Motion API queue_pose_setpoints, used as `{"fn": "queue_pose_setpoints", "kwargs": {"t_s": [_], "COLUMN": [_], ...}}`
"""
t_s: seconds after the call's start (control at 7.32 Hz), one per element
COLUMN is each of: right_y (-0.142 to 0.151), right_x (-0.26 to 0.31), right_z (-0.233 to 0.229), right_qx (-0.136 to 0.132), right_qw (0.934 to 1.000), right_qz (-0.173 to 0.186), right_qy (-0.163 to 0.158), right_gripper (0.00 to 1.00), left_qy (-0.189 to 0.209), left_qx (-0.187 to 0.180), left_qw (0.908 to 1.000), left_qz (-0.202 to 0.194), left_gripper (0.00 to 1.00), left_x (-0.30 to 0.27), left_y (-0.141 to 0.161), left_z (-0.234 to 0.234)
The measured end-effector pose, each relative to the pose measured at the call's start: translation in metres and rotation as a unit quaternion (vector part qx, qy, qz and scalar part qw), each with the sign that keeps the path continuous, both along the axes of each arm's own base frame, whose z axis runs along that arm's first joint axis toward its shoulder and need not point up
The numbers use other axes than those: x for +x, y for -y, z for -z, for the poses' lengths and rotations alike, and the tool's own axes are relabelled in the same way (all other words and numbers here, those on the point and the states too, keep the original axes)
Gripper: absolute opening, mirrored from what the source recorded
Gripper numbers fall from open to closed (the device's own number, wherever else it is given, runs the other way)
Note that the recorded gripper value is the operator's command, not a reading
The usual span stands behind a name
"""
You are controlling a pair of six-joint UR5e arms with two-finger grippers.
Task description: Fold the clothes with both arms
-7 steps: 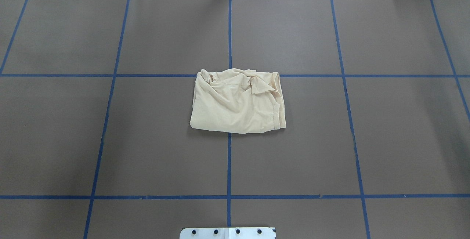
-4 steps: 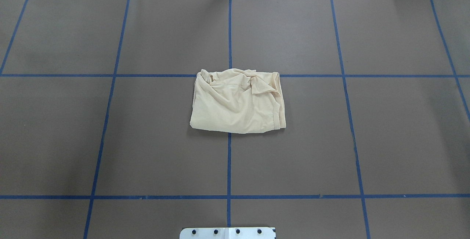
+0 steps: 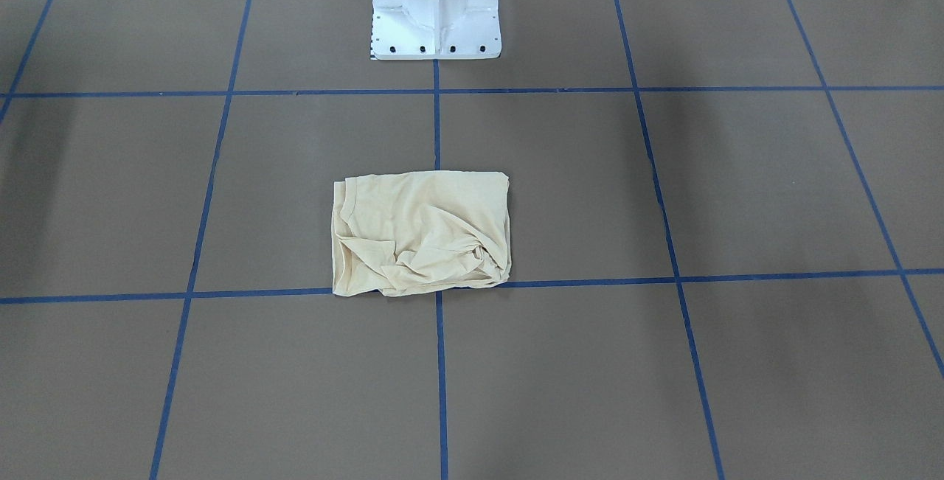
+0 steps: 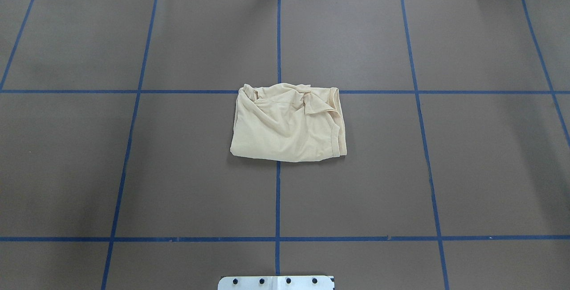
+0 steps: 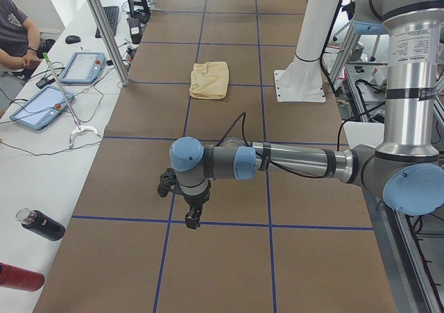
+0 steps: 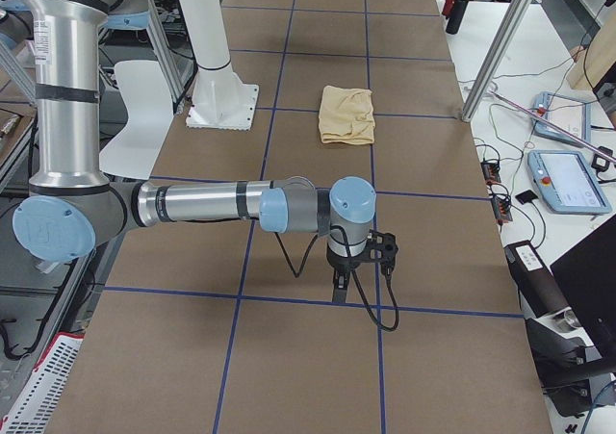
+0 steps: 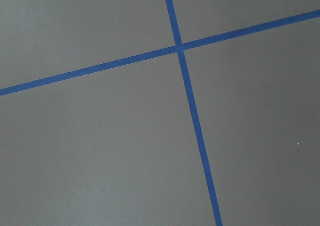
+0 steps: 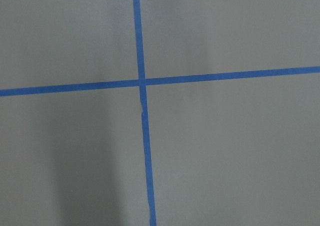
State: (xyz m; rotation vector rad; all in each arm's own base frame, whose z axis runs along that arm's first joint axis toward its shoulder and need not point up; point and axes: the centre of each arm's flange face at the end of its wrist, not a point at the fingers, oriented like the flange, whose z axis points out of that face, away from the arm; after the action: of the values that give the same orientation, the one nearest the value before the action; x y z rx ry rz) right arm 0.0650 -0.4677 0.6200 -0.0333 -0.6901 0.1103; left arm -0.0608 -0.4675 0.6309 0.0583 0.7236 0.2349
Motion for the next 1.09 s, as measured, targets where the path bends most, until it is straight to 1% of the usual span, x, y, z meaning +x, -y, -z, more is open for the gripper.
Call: {"fn": "queue_pose_setpoints", "kwargs": {"t_s": [0.14, 0.27, 0.55, 0.68, 1.09], "right_y": [-0.001, -0.002, -0.002, -0.002, -0.003], "right_x": [0.000, 0.000, 0.000, 0.000, 0.000], "right_z": [0.001, 0.000, -0.002, -0.004, -0.012], "right_qx": [-0.006, -0.009, -0.015, -0.017, -0.026], "right_qw": [1.0000, 1.0000, 0.9999, 0.9998, 0.9997], "right_qz": [-0.001, -0.002, -0.004, -0.004, -0.004], "right_qy": [0.000, 0.000, -0.001, -0.001, -0.001], "right_gripper": [1.00, 1.00, 1.00, 1.00, 1.00], "left_qy": [0.000, 0.000, -0.001, -0.001, -0.001], "left_qx": [-0.001, -0.011, -0.049, -0.057, -0.060], "left_qw": [1.0000, 0.9998, 0.9967, 0.9956, 0.9950], "left_qz": [0.001, 0.014, 0.065, 0.075, 0.080], "left_gripper": [1.00, 1.00, 1.00, 1.00, 1.00], "left_x": [0.000, 0.000, 0.001, 0.001, 0.001], "left_y": [0.000, 0.001, 0.003, 0.004, 0.004], "left_z": [0.000, 0.002, 0.008, 0.009, 0.010]}}
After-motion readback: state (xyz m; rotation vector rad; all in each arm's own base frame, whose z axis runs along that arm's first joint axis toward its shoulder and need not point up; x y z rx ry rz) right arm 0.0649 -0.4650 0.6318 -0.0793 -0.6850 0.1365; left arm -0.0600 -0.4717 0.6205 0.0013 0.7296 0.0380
